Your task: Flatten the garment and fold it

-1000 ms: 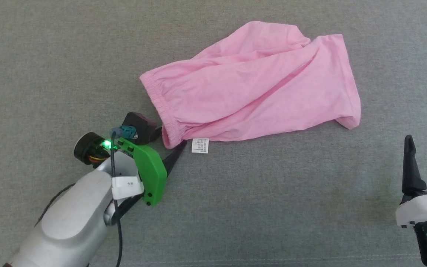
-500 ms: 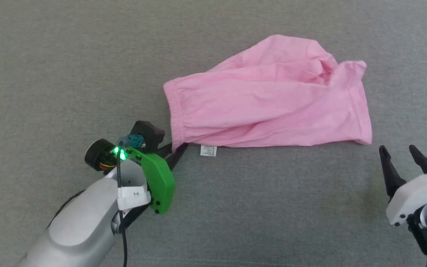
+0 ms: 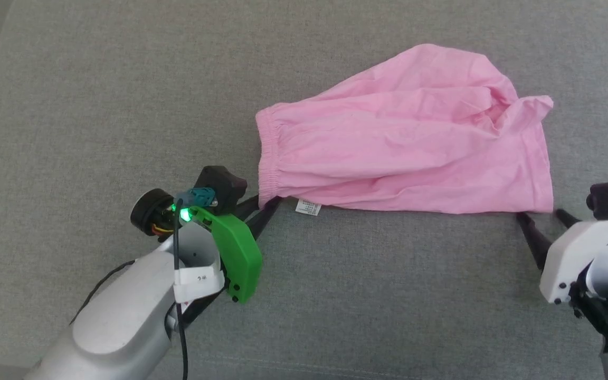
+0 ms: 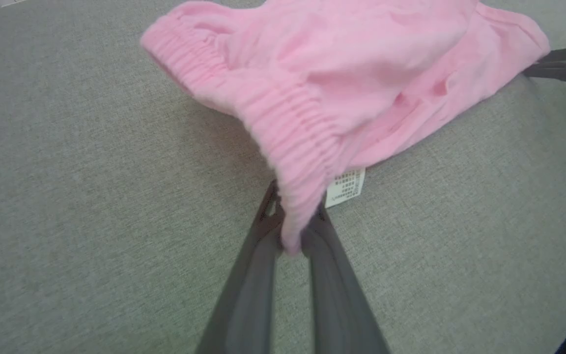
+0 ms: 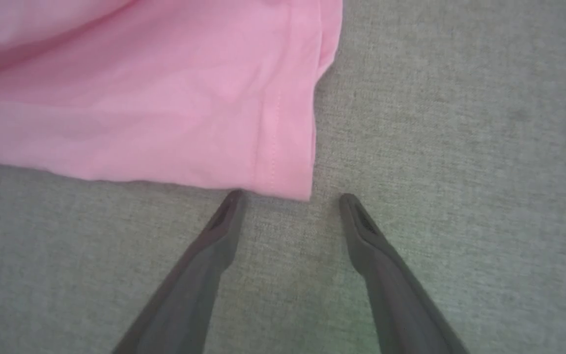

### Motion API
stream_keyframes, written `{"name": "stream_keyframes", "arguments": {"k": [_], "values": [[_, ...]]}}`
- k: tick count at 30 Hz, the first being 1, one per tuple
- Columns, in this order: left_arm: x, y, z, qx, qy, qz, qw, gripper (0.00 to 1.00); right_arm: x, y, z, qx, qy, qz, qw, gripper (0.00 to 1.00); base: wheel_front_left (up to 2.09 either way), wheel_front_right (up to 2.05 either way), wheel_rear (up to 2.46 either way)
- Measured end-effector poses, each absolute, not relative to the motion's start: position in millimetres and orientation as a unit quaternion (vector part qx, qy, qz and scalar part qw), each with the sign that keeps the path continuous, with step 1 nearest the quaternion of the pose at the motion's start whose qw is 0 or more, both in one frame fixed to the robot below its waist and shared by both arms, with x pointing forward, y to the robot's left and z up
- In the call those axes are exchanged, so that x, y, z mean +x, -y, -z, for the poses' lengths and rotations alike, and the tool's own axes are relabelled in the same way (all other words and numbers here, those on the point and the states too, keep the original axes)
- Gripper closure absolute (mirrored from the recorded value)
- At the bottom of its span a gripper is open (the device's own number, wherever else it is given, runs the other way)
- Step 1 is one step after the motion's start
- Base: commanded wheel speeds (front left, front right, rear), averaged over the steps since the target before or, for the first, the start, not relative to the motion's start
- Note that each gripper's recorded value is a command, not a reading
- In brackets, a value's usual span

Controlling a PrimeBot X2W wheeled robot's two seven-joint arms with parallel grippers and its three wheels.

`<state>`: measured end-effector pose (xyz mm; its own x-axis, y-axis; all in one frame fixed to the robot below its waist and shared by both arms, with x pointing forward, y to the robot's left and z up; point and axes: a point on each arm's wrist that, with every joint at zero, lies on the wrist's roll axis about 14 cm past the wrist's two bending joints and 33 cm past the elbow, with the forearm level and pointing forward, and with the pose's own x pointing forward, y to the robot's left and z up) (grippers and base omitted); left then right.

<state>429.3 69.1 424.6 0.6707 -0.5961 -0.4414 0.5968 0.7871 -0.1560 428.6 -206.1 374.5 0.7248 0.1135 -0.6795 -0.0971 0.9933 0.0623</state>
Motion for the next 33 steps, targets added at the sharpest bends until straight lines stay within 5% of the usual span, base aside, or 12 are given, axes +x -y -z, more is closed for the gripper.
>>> {"name": "stream_keyframes", "arguments": {"k": [11, 13, 14, 15, 33], "values": [[429, -70, -418, -0.002, -0.249, 0.325, 0.912, 1.00, 443, 200, -368, 0.001, -0.366, -0.069, 0.928, 0.00, 0.00, 0.00, 0.00], [428, -70, -417, -0.002, -0.251, 0.325, 0.912, 1.00, 444, 200, -366, -0.003, -0.368, -0.072, 0.927, 0.39, 0.00, 0.00, 0.00], [428, -71, -417, -0.002, -0.251, 0.325, 0.912, 1.00, 445, 200, -366, -0.005, -0.368, -0.074, 0.927, 0.81, 0.00, 0.00, 0.00], [428, -71, -417, -0.002, -0.252, 0.324, 0.912, 1.00, 446, 200, -366, -0.007, -0.367, -0.075, 0.927, 1.00, 0.00, 0.00, 0.00], [413, -73, -449, 0.019, -0.229, 0.332, 0.915, 1.00, 425, 215, -422, -0.042, -0.313, -0.102, 0.943, 1.00, 0.00, 0.00, 0.00]]}}
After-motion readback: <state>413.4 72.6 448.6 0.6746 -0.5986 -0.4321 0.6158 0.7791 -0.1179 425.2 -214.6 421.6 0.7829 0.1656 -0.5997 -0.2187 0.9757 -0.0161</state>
